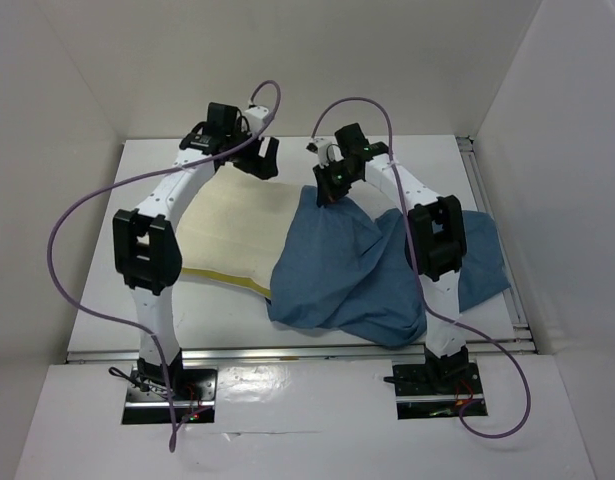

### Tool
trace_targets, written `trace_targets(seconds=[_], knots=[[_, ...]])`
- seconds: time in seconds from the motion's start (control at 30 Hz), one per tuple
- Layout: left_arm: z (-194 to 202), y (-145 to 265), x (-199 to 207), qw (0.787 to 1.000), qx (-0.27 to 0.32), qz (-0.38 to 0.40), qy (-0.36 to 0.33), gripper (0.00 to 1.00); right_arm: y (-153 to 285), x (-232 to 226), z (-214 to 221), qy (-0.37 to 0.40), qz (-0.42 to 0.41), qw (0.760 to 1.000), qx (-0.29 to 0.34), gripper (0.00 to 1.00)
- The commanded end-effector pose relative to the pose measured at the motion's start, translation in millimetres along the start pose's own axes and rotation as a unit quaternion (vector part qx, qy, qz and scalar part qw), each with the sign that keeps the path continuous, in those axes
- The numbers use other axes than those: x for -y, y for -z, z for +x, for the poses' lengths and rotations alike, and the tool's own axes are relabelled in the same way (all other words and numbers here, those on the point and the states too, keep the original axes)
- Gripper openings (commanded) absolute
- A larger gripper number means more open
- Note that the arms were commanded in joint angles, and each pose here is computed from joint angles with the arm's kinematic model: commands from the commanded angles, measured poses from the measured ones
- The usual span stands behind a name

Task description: Put the pillow into the pillowcase

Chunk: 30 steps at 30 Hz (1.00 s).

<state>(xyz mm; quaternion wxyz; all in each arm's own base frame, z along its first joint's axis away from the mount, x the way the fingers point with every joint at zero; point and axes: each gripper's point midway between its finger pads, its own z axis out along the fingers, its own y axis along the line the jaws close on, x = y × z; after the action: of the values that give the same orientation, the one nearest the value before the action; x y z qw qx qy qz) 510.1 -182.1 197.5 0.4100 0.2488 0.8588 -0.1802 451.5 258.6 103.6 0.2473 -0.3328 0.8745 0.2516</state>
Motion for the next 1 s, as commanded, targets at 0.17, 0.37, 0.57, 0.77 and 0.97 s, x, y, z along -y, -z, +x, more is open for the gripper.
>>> trace_targets(seconds=[0.17, 0.37, 0.57, 0.77, 0.97], knots=[[20, -34, 15, 0.989, -0.062, 0.115, -0.068, 0.94, 33, 6, -12, 0.009, 0.003, 0.999, 0.036, 0.01], [54, -44, 11, 0.981, -0.096, 0.150, -0.082, 0.98, 35, 10, -9, 0.003, 0.006, 0.999, 0.033, 0.00], [94, -55, 12, 0.971, -0.136, 0.175, -0.087, 1.00, 35, 6, -8, 0.001, -0.005, 0.999, 0.032, 0.00], [124, -67, 11, 0.965, -0.166, 0.188, -0.082, 0.83, 31, 8, -8, -0.006, -0.006, 1.000, 0.028, 0.00], [148, -68, 26, 0.960, -0.187, 0.198, -0.067, 0.00, 23, 19, -12, -0.027, -0.004, 0.999, 0.028, 0.00]])
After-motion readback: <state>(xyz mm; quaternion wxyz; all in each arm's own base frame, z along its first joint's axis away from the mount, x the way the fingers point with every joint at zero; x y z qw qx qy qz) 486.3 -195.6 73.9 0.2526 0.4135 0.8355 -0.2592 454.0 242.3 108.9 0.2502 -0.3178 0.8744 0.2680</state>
